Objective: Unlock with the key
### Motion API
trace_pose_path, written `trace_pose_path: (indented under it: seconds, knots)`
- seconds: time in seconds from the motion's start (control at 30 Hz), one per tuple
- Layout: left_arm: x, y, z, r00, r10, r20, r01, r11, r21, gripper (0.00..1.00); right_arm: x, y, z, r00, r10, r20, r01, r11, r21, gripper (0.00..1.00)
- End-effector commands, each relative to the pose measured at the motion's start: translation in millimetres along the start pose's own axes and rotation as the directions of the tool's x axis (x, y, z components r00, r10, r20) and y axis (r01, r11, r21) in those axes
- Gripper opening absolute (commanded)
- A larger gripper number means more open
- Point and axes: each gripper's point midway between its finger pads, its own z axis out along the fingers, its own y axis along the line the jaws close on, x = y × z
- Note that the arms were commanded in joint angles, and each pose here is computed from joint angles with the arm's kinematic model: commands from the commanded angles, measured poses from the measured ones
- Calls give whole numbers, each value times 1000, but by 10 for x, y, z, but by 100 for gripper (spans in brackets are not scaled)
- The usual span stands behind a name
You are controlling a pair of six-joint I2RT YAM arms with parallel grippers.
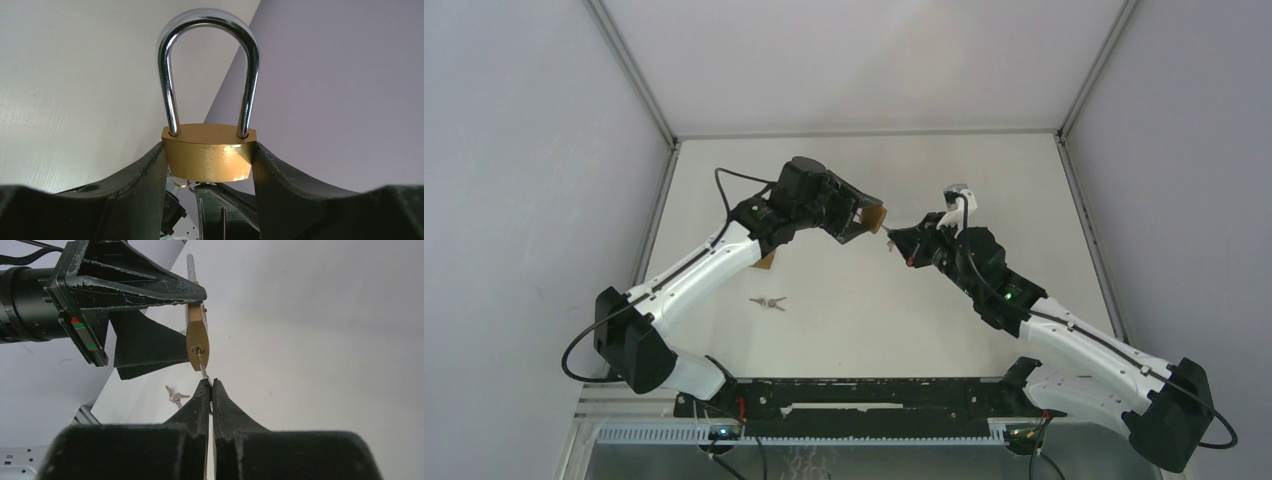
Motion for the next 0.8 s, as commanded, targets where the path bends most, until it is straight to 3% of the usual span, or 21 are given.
trace_pose_path:
  seconds: [0.0,0.33,0.77]
  knots:
    - [126,-372,-223,999,2,-52,6,988,155,0,-290,210,8,996,-18,85,22,998,-56,0]
    - [157,-375,-237,998,-9,-66,19,988,155,0,-399,241,23,989,-107,105,113,992,-52,0]
    - [193,-403,-257,997,-5,-81,18,985,171,0,-442,321,82,989,-101,111,110,991,-75,0]
